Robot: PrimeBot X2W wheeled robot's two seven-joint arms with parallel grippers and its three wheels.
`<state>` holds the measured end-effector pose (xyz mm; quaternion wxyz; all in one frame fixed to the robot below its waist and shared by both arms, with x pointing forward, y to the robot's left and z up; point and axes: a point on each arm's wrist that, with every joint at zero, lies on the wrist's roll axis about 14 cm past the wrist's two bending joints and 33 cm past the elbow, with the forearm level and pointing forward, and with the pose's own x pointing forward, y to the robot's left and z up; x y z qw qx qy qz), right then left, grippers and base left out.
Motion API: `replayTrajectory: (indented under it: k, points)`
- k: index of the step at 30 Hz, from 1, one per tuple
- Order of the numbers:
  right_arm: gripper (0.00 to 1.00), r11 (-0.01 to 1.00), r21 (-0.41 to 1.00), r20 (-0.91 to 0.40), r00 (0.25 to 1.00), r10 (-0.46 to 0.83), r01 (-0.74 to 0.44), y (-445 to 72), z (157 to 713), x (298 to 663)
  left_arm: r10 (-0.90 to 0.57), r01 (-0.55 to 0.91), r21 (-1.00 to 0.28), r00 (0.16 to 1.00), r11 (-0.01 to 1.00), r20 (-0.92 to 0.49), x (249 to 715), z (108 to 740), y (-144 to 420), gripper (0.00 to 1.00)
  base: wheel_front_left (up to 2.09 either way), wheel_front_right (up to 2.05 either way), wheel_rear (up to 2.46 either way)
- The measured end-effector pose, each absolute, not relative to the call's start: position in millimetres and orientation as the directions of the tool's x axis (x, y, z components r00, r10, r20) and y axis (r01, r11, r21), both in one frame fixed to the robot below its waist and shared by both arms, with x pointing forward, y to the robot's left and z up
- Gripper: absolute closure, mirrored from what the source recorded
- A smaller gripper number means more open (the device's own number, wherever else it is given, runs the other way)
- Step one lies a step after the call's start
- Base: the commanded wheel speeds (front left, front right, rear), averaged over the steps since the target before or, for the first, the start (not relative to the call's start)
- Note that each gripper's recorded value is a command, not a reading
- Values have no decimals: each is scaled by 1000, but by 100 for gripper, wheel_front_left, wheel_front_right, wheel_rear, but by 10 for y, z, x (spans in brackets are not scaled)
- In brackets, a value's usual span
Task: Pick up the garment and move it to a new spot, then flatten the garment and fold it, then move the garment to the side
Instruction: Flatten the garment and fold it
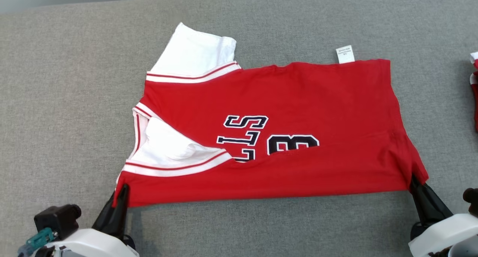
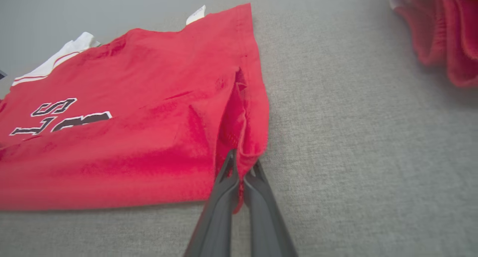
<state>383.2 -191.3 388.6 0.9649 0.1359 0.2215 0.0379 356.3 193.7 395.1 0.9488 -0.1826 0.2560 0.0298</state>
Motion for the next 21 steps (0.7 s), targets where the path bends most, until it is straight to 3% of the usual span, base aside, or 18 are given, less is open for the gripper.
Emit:
replayTrajectory:
  k: [3, 4, 5, 6, 7, 12, 21]
  points:
    - [98, 957, 288, -431, 894, 125, 5, -1904, 3866, 3812, -41, -160, -346, 861, 924, -507, 3509, 3940, 1887, 100, 0, 0, 0]
    - [59, 957, 291, -433, 893, 126, 6, -1891, 3863, 3815, -47, -160, -359, 861, 920, -506, 3506, 3943, 1855, 100, 0, 0, 0]
    - [27, 957, 289, -440, 889, 127, 6, -1883, 3849, 3814, -49, -161, -367, 865, 916, -500, 3512, 3953, 1830, 100, 0, 0, 0]
    - [0, 958, 288, -443, 887, 127, 7, -1880, 3842, 3816, -53, -160, -371, 864, 915, -501, 3505, 3947, 1808, 67, 0, 0, 0]
    - [0, 960, 281, -442, 889, 122, 8, -1891, 3847, 3824, -55, -158, -370, 862, 916, -504, 3498, 3938, 1796, 2, 0, 0, 0]
    - [0, 969, 246, -371, 926, 72, 23, -2013, 4025, 3930, -15, -141, -351, 912, 926, -409, 3651, 4089, 1833, 0, 0, 0, 0]
    - [0, 987, 164, -89, 996, 17, -3, -2098, 4846, 4218, -2, -22, -227, 995, 974, -101, 4197, 4755, 1833, 0, 0, 0, 0]
